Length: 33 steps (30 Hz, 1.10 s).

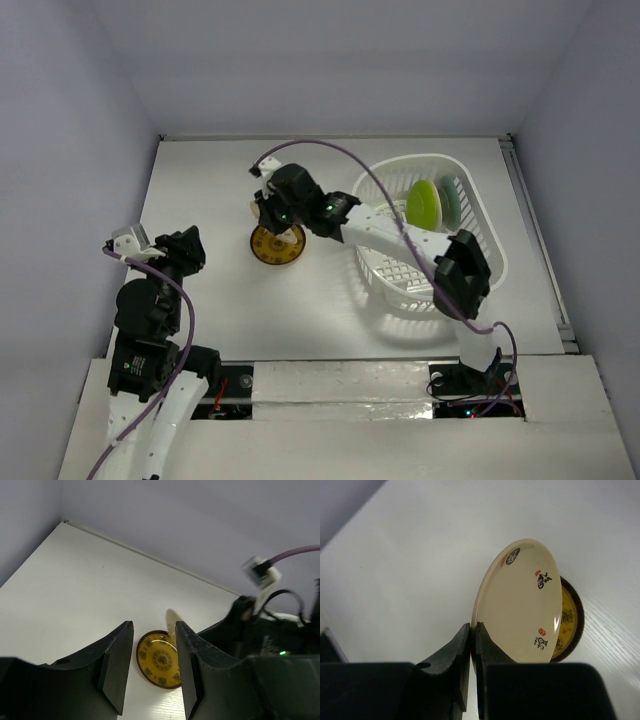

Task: Unload the plates from the dish rack

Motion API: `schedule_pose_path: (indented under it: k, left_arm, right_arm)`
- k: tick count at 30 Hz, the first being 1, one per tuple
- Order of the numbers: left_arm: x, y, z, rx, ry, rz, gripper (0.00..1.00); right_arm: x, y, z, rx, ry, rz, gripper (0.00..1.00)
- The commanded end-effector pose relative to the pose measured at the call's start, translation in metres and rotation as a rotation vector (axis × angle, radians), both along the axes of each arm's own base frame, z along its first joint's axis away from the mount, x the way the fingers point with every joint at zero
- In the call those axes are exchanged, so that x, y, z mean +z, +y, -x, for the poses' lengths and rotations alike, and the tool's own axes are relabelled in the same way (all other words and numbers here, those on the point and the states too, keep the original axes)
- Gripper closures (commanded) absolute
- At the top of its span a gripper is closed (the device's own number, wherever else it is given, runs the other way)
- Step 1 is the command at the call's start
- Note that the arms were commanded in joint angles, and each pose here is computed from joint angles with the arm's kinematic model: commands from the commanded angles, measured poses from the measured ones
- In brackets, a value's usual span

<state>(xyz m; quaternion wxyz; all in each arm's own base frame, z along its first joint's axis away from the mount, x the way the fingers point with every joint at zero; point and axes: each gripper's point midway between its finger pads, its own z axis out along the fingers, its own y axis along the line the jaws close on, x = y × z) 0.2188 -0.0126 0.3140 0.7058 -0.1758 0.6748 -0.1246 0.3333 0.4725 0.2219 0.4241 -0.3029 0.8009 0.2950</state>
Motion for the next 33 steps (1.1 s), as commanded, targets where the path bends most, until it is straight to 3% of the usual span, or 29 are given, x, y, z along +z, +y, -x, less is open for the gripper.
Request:
schedule_pose_path:
  k: [1,17,24,33]
  left_arm:
    - [0.017,0.005,0.003,0.022,-0.061,0.008,0.64]
    - [0.018,0.008,0.005,0.038,-0.066,0.015,0.63]
    - [0.018,0.008,0.006,0.040,-0.066,0.015,0.63]
    - [0.017,0.008,0.006,0.040,-0.062,0.015,0.63]
  right_arm:
    - [0.008,0.008,-0.014,-0.038,-0.137,0.103,1.00]
    - [-0.107,0.027,0.001,0.035,-0.215,0.352,0.99]
    - [-0.134,0.034,0.016,0.071,-0.179,0.372,0.84]
    - [-0.128,0.029,0.016,0.013,-0.170,0.376,0.53]
